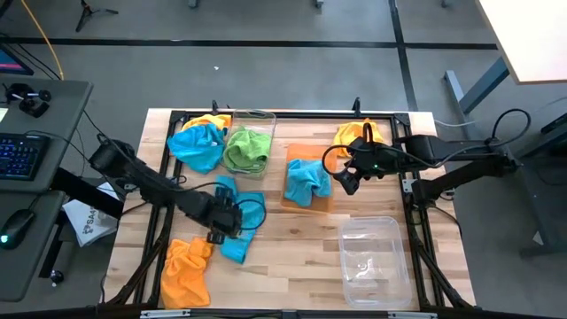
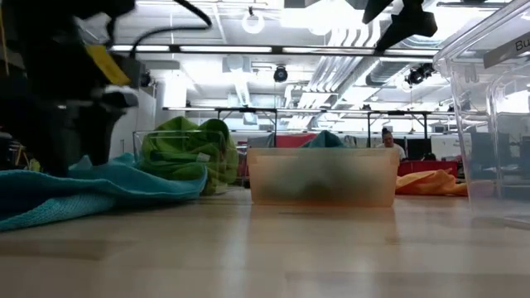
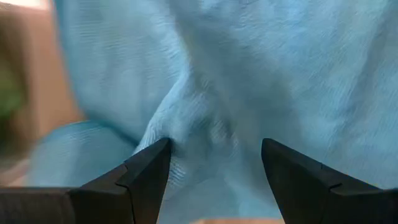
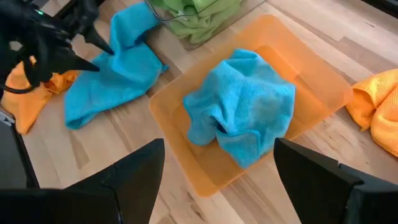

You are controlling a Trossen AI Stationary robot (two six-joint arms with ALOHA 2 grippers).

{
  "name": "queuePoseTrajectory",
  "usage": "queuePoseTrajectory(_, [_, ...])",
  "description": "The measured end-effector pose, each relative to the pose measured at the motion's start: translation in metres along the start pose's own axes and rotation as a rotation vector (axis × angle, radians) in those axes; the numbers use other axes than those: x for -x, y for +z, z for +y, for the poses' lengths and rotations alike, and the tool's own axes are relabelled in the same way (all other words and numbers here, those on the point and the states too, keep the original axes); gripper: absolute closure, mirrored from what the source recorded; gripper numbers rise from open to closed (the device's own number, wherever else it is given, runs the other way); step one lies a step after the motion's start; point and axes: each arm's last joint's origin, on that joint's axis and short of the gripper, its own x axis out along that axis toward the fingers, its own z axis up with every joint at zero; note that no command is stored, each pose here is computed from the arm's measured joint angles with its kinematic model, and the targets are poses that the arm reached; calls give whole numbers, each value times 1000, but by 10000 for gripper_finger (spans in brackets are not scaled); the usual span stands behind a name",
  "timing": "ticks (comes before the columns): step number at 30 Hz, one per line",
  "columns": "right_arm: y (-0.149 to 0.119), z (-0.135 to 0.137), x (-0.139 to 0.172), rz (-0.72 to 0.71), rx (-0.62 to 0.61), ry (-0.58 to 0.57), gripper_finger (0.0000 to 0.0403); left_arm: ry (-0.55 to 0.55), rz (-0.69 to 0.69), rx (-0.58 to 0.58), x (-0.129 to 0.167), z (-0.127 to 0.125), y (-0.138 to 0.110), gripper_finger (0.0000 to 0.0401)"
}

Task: Sort microfiber towel by color & place in baskets
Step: Put the bottom blue microfiber cloth into the orange bin

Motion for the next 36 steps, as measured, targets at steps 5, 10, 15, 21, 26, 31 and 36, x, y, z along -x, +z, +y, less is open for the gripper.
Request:
queuePoseTrajectory(5, [0, 1, 0, 16, -2, 17, 104, -130, 29, 27, -24, 0, -4, 160])
queuePoseTrajectory(10, [0, 1, 0, 20, -24, 30, 104, -157, 37, 73, -27, -1, -4, 205])
queuePoseTrajectory(15, [3, 7, 9, -48, -35, 116, 104, -211, -32, 168, -10, 4, 11, 356])
queuePoseTrajectory(21, [12, 10, 42, -202, -49, 254, 104, -248, -304, 262, 53, 33, 43, 391])
queuePoseTrajectory(26, [20, 7, 77, -378, -43, 302, 104, -177, -692, 257, 141, 71, 76, 397])
queuePoseTrajectory(31, [26, -2, 107, -530, -15, 303, 104, -30, -1035, 258, 197, 115, 107, 399])
queuePoseTrajectory(36, [32, -8, 133, -668, 20, 293, 104, -90, -1367, 327, 195, 150, 134, 400])
